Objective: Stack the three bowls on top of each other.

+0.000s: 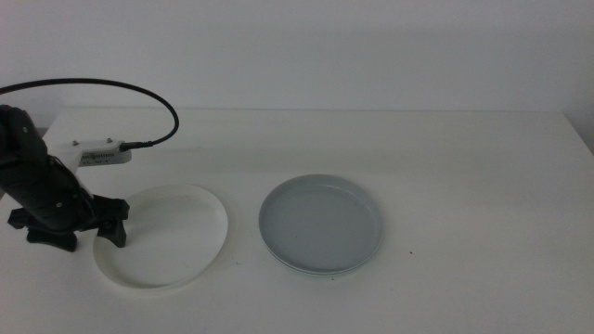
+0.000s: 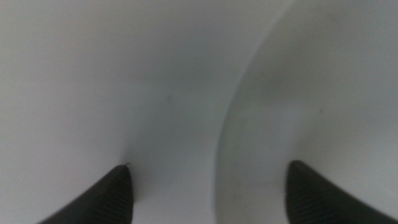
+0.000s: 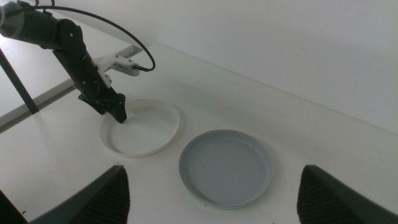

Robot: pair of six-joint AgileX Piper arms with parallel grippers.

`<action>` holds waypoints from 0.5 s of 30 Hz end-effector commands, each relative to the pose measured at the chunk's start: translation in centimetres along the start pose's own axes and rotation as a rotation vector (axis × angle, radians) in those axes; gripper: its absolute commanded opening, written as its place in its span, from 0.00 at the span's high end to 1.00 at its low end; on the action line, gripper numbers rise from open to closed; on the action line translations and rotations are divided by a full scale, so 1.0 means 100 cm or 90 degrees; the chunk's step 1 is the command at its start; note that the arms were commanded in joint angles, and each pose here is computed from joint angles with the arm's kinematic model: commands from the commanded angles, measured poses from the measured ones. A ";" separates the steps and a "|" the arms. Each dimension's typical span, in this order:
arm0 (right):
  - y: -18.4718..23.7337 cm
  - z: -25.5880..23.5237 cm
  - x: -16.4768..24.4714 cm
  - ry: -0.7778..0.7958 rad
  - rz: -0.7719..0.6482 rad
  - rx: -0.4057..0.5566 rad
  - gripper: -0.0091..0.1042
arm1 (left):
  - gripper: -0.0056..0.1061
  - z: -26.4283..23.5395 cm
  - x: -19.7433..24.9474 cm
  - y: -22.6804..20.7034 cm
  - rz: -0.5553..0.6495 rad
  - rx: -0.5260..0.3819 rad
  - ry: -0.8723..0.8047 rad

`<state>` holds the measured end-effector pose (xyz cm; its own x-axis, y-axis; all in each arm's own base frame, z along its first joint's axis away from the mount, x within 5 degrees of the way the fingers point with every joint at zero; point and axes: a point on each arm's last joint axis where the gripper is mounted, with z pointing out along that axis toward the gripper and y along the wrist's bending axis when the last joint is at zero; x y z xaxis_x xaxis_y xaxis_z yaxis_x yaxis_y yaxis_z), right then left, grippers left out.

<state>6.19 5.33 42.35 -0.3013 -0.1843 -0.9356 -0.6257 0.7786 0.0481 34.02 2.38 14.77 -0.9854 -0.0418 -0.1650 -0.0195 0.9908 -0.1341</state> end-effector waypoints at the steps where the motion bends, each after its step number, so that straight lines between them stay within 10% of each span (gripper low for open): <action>1: 0.000 0.000 0.000 -0.004 0.001 0.002 0.14 | 0.26 0.006 -0.002 0.000 -0.009 0.011 -0.003; 11: 0.000 0.000 0.000 -0.004 0.002 0.002 0.14 | 0.97 -0.006 -0.003 0.000 -0.037 0.030 0.008; 15: 0.000 0.000 0.000 -0.004 0.002 0.002 0.14 | 0.97 -0.071 -0.008 -0.011 -0.015 0.048 -0.049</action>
<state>6.19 5.33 42.35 -0.3024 -0.1829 -0.9355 -0.6252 0.7789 0.0498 34.04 2.49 18.53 -0.9808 -0.0792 -0.1780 -0.0436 0.9797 -0.1956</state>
